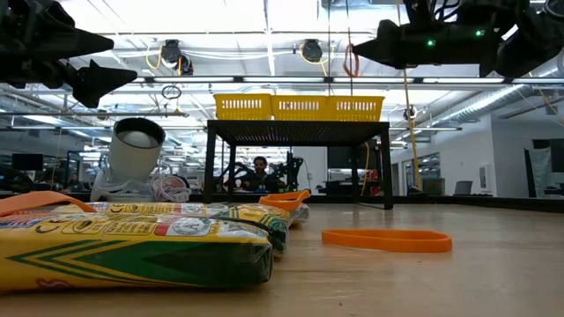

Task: Pick & Place Office Desk Supplies
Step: Put the orange rubber band into the right yellow bin on the shelf

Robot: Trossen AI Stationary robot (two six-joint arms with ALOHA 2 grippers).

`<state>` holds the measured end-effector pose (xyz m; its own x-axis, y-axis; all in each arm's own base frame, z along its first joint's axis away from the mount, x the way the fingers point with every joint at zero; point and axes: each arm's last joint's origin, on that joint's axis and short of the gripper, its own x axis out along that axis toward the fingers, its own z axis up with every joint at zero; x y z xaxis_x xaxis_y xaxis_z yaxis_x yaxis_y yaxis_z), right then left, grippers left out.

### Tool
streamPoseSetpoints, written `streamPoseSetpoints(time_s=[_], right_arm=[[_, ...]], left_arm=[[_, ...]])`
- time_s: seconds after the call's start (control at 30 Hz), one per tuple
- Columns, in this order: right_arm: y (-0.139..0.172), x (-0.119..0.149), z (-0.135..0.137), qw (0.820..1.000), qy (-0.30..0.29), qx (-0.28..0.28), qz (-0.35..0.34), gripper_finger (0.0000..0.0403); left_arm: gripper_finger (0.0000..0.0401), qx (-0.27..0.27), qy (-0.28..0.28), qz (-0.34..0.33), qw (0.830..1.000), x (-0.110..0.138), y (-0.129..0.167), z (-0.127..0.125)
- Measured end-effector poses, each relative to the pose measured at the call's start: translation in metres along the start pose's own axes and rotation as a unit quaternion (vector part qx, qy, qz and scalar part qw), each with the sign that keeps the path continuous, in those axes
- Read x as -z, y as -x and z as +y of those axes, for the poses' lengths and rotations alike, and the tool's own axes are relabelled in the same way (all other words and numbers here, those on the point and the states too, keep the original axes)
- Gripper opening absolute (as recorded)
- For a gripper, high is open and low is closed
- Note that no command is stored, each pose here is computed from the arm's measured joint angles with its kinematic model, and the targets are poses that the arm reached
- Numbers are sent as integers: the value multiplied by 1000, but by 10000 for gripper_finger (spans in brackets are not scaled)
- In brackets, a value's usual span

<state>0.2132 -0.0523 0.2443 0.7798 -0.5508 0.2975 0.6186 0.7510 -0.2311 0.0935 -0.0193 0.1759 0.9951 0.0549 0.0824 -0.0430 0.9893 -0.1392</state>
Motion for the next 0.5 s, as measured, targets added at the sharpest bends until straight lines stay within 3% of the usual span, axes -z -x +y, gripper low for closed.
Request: streamPoseSetpoints(time_s=[0.33, 0.5], right_arm=[[0, 1, -1, 1000, 2, 7, 5, 0], [-2, 1, -8, 999, 0, 50, 10, 0]], left_arm=[[340, 0, 0, 0, 1000, 0, 0, 0], [340, 0, 0, 0, 1000, 0, 0, 0]])
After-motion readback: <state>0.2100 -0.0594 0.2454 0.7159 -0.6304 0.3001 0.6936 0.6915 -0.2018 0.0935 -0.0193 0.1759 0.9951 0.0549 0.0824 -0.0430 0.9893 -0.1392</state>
